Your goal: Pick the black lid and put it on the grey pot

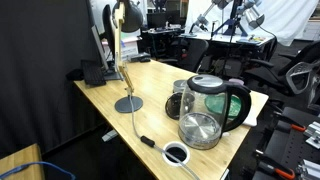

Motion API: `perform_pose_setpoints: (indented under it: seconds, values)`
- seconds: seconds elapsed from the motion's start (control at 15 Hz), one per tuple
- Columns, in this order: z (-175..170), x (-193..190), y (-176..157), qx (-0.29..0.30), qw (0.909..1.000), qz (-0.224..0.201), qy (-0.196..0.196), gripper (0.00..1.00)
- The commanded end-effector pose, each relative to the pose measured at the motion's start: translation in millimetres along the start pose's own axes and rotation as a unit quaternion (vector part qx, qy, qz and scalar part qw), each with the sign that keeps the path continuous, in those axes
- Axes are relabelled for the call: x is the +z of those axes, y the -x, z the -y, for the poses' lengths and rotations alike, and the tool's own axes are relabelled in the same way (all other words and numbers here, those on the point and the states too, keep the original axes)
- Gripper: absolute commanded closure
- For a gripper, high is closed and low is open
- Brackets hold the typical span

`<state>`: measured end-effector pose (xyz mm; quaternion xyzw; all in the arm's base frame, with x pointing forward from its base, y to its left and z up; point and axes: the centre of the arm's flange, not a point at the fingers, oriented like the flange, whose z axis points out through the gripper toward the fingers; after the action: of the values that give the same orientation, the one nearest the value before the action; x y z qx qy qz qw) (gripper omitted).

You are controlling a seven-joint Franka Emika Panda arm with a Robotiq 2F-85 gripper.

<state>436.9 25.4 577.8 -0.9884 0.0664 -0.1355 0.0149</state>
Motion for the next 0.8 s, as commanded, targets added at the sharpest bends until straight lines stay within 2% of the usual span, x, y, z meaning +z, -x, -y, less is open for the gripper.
perform_pose_setpoints:
  seconds: [0.0,0.47,0.73]
  values:
    - [0,0,0,0.0,1.0,0.0,0.0,0.0]
    - [2,3,0,-0.006,1.0,0.0,0.004,0.0]
    - [32,32,5,-0.067,0.997,0.006,0.038,0.0]
